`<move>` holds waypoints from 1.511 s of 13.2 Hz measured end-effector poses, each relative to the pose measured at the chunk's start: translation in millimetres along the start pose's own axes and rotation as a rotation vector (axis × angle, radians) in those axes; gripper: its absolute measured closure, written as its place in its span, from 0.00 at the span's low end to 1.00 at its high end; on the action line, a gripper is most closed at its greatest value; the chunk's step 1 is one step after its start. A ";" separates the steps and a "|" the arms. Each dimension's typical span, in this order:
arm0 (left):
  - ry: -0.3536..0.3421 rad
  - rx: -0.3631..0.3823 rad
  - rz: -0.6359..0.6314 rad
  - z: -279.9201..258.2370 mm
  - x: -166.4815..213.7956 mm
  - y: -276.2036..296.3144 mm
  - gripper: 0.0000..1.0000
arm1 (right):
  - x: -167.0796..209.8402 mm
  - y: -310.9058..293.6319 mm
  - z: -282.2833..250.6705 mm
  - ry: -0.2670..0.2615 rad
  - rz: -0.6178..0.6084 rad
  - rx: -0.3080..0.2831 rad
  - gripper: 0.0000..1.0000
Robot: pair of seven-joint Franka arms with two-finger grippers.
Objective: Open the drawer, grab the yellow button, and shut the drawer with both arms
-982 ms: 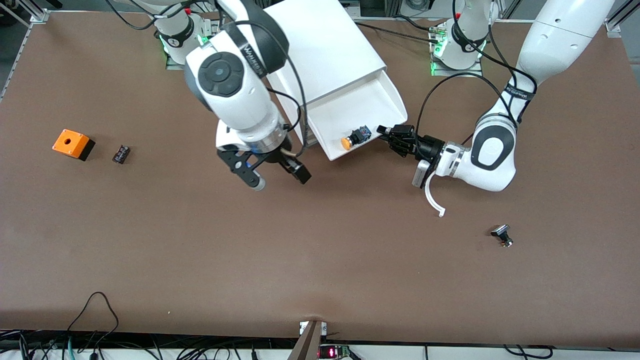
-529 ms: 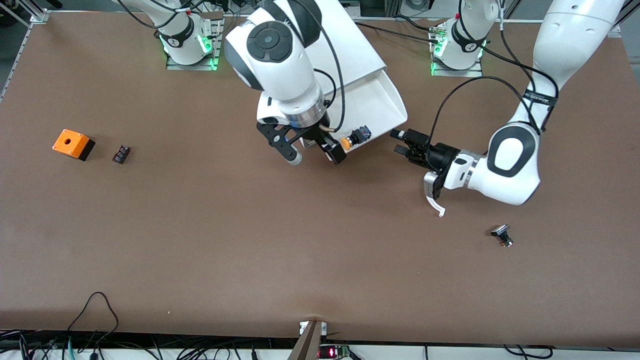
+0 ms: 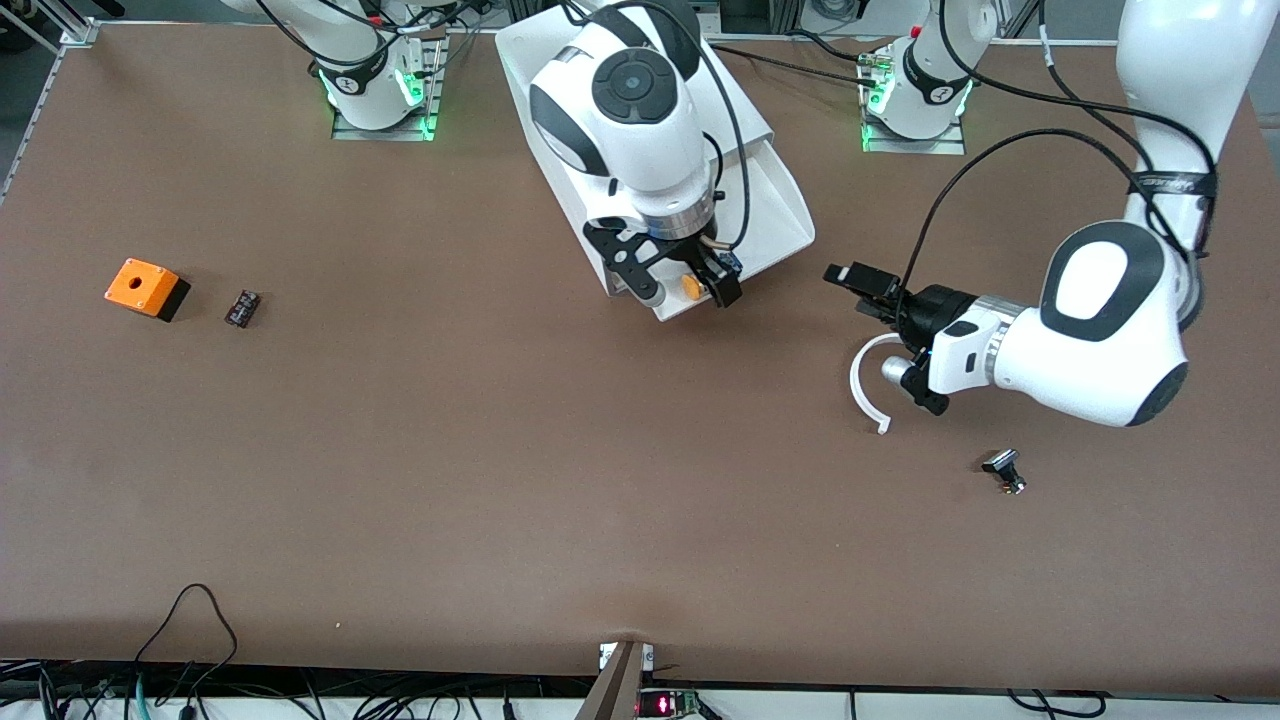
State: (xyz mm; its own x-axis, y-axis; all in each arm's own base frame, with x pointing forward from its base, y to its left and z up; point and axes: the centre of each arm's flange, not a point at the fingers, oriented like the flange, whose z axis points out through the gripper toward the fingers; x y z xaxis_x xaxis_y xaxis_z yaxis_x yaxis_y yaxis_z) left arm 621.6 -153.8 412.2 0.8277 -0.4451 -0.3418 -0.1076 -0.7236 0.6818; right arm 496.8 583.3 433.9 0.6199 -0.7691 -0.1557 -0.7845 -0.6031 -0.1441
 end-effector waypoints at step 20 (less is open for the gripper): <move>0.217 0.557 -0.363 -66.6 -11.6 92.7 0.00 | -28.7 -1.4 -4.9 -0.031 0.013 0.013 0.59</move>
State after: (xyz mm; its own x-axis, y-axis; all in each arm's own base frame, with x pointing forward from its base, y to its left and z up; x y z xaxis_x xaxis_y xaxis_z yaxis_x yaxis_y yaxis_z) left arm 638.7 -180.5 522.5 0.9499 -0.0504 -0.3083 -0.0216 -0.9951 0.0961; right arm 480.1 605.1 443.3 0.6097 -0.7701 -0.1875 -0.7926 -0.5899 -0.1541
